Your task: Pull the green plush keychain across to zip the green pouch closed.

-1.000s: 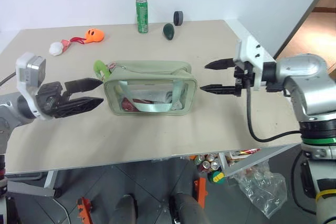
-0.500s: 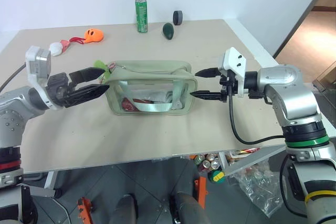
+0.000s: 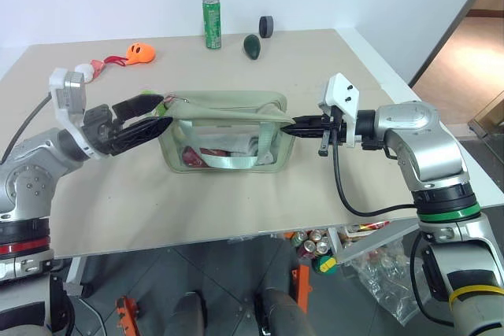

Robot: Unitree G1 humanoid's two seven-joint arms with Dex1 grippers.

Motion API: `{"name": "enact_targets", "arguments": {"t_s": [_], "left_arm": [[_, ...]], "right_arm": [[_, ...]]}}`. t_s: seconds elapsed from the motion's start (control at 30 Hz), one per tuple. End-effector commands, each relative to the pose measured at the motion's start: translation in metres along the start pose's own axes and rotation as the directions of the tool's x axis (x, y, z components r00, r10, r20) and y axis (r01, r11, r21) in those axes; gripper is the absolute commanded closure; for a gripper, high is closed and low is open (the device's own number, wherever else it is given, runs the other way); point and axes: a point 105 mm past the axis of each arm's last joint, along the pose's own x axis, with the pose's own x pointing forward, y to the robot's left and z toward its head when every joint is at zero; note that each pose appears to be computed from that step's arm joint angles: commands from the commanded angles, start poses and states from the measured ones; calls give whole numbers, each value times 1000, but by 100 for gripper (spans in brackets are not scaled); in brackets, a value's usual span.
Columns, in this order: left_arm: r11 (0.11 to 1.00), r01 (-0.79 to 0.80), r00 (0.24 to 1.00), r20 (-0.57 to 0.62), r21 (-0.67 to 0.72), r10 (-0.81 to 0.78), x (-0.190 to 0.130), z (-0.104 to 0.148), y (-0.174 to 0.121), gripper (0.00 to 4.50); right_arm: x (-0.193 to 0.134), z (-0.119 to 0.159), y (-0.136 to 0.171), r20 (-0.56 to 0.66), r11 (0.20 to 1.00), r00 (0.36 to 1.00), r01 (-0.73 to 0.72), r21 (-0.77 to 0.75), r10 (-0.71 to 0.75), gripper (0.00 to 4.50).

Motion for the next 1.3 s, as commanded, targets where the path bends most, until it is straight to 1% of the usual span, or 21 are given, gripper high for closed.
{"name": "enact_targets", "arguments": {"t_s": [0.03,0.13,0.23,0.37,0.47,0.53,0.67,0.87,1.07,1.3], "left_arm": [[995,-68,995,74,69,63,-8,23,8,0],[971,-235,964,139,44,227,-25,33,36,0],[923,-384,916,137,18,378,-43,32,62,0],[901,-433,896,116,9,430,-52,25,75,0],[883,-470,880,75,7,468,-54,13,83,0],[868,-497,866,54,-22,497,-57,4,89,0],[895,-446,895,-27,-26,445,-52,-18,85,0],[913,-406,910,-106,-34,401,-40,-36,78,0],[921,-387,917,-120,-43,380,-25,-41,76,0],[919,-391,919,-86,-57,386,-19,-30,78,0]], "right_arm": [[1,5,1,14,1000,1000,-6,-19,6,446],[2,4,0,13,1000,1000,2,-17,-2,446],[2,2,2,9,1000,1000,2,-11,-2,446],[3,1,3,7,1000,1000,1,-10,-1,446],[4,1,4,10,1000,1000,8,-10,-8,446],[5,1,4,11,1000,1000,8,-9,-8,446],[3,0,6,9,1000,1000,16,-8,-16,446],[2,0,7,6,1000,1000,24,-5,-24,446],[1,-1,8,3,1000,1000,27,0,-27,446],[1,-3,9,1,999,999,34,8,-34,446]]}}
